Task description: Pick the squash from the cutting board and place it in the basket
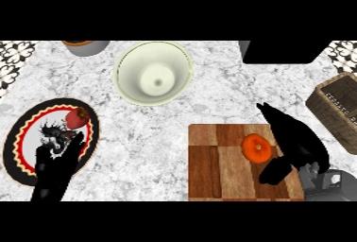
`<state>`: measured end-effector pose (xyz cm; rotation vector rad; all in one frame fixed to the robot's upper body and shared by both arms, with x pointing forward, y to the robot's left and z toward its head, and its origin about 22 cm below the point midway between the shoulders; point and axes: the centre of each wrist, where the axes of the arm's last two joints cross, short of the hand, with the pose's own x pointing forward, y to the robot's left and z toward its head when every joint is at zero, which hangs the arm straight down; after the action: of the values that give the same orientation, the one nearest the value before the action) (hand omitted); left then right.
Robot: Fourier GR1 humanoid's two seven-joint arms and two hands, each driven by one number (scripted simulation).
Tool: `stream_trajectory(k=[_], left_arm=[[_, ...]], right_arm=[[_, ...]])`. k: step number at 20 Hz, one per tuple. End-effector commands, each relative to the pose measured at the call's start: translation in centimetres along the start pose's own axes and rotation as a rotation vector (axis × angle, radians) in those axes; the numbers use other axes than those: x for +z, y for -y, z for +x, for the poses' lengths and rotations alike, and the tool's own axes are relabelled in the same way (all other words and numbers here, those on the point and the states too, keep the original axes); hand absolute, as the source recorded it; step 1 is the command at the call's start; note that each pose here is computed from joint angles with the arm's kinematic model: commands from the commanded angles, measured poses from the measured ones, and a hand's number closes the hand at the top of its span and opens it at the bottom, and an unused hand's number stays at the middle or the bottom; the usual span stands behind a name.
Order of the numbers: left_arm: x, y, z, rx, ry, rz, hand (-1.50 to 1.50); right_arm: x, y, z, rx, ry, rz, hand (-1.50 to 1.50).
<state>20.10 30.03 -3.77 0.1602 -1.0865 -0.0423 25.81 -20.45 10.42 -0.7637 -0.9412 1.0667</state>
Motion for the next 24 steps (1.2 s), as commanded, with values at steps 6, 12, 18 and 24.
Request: stream_trajectory(k=[6, 12, 18, 24], left_arm=[[-1.3, 0.7, -0.9, 0.011, -0.085, -0.017, 0.0], [-0.7, 0.6, -0.9, 0.007, -0.067, -0.007, 0.0], [0.6, -1.0, 0.2, 0.012, -0.054, -0.016, 0.0], [-0.2, 2.0, 0.5, 0.02, -0.062, 0.008, 0.0]], right_arm=[[-2.3, -3.2, -0.8, 0.02, -0.006, 0.016, -1.5], [-3.7, -3.8, -1.4, 0.079, -0.079, 0.097, -1.5], [-3.7, -3.9, -1.9, 0.07, -0.063, 0.092, -1.5], [-4.0, -5.1, 0.7, 0.047, -0.051, 0.062, -1.5]])
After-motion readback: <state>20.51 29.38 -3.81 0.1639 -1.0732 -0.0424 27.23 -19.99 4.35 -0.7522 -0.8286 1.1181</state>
